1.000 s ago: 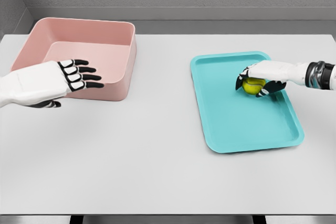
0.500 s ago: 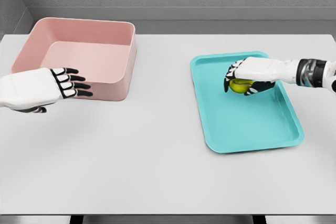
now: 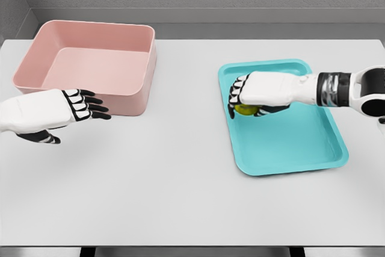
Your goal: Put the tennis from the blue tray into the pink basket with both arms
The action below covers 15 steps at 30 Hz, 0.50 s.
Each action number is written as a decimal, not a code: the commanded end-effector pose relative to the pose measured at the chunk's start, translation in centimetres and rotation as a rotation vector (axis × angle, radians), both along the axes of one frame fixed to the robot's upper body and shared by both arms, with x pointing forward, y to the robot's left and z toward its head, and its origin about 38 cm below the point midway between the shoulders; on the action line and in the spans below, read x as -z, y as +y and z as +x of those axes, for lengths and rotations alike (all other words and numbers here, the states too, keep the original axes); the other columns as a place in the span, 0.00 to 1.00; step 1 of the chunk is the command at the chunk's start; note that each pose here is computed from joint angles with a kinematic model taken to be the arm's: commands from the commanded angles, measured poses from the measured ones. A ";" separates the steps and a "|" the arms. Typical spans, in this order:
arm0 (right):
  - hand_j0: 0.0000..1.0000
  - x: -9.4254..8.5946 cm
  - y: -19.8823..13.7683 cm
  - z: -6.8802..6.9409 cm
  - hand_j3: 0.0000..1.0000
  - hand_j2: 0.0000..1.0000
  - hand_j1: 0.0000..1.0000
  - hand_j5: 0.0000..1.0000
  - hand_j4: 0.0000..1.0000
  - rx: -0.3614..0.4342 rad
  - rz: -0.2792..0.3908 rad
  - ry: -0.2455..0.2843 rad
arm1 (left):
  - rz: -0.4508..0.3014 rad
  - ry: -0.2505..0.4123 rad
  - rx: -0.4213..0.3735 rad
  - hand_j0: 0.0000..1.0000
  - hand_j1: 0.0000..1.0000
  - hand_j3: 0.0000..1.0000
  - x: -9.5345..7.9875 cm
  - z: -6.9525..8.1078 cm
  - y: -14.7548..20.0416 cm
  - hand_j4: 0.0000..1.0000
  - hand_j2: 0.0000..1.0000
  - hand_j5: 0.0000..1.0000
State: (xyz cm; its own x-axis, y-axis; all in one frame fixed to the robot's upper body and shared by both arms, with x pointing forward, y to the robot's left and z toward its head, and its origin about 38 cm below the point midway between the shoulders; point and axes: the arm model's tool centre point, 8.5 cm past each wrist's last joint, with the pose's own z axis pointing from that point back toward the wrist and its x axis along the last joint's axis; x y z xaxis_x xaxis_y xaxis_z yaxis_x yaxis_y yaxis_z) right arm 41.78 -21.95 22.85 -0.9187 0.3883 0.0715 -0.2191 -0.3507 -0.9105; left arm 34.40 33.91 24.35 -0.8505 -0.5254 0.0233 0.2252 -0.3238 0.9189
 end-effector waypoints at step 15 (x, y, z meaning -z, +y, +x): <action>0.50 1.3 8.8 -2.2 0.50 0.50 0.50 0.50 0.50 -0.150 0.048 0.007 | 0.005 0.003 -0.008 1.00 1.00 1.00 -0.1 0.0 0.3 1.00 1.00 1.00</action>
State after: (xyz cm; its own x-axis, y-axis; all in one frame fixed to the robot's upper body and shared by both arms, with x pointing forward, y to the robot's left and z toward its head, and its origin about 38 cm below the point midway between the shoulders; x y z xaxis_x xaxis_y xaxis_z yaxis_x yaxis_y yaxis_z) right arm 39.78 -14.27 21.84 -0.9645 0.2511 0.0814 -0.1678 -0.3451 -0.9235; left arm 34.35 34.19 24.34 -0.8479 -0.5298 0.0203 0.2296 -0.3323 0.9148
